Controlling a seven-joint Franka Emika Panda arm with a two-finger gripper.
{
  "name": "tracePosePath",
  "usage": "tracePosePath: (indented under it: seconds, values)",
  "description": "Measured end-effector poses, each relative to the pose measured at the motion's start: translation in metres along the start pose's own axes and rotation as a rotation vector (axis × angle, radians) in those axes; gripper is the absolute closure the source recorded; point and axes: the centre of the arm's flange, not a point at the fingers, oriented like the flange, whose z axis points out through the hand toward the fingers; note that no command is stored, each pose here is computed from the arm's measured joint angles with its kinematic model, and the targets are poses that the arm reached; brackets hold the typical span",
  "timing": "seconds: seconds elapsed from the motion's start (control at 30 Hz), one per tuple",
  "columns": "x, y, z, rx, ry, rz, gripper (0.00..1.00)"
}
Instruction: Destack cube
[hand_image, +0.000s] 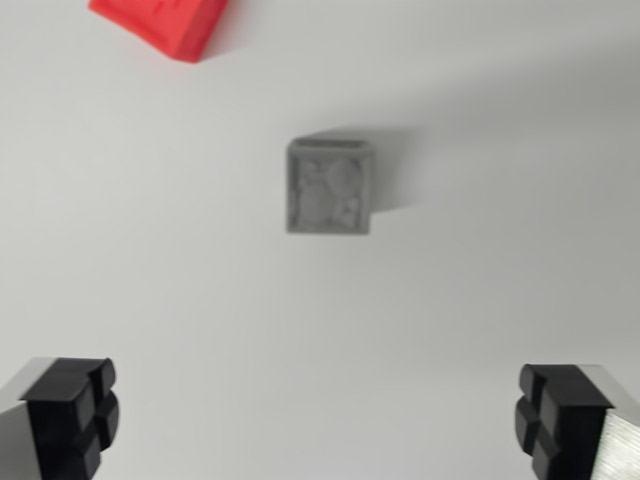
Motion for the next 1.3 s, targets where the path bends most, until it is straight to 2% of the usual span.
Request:
tracePosePath:
  seconds: [0.63, 0.97, 1.3]
  values:
    - [0.0, -0.001, -0.042, 0.0005, -0.0006, 0.001, 0.0]
    - [0.001, -0.001, -0.045, -0.0017, -0.0025, 0.001, 0.0]
    - [0.0, -0.001, -0.044, -0.0018, -0.0026, 0.001, 0.0]
